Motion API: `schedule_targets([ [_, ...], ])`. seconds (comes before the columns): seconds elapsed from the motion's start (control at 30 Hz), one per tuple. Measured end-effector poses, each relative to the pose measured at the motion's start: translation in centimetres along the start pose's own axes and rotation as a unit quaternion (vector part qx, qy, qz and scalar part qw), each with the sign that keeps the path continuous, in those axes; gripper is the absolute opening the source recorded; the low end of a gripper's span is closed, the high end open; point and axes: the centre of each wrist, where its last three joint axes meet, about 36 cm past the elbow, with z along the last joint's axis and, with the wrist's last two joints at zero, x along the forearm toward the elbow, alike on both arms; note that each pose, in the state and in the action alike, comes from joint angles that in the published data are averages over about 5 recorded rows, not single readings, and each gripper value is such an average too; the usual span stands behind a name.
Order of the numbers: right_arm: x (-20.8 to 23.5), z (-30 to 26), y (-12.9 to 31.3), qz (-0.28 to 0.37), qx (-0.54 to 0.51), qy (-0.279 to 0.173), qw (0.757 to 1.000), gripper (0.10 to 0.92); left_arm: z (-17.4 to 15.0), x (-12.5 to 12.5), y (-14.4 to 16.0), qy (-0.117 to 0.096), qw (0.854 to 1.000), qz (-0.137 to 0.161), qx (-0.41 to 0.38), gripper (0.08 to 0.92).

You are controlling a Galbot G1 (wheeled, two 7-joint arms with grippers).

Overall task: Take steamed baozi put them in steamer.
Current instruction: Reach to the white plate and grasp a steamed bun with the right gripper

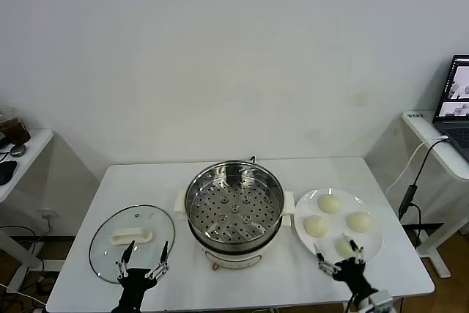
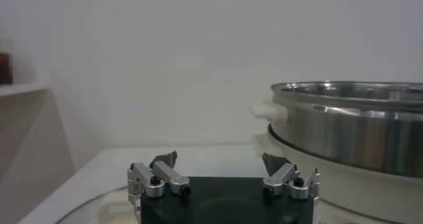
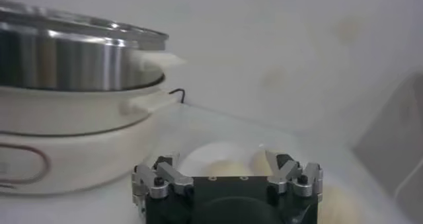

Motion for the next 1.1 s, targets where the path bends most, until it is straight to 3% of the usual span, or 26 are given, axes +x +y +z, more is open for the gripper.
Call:
schedule_targets([
  [0.2,-2.5,-1.5,-4.9,-0.036,0.105,0.013,0.994,0.823,0.0,-0.3,0.5,-0.015,1.0,0.001,-0.013,0.823],
  [0.37,-5.9,-3.9,-9.9,-0.082,0.22,0.034,0.972,0.823,0.1,-0.5,1.0,-0.03,0.999,0.001,-0.028,0.823],
  [0.67,-12.9,-9.1,-16.5,-0.177,0.387,0.108,0.898,0.823,0.2,-0.7,1.6,-0.05,0.997,-0.003,-0.053,0.823],
  [1.1,-22.5,-12.8,-19.2,-0.331,0.453,0.214,0.8,0.823,0.5,-0.9,2.6,-0.064,0.995,-0.016,-0.068,0.823],
])
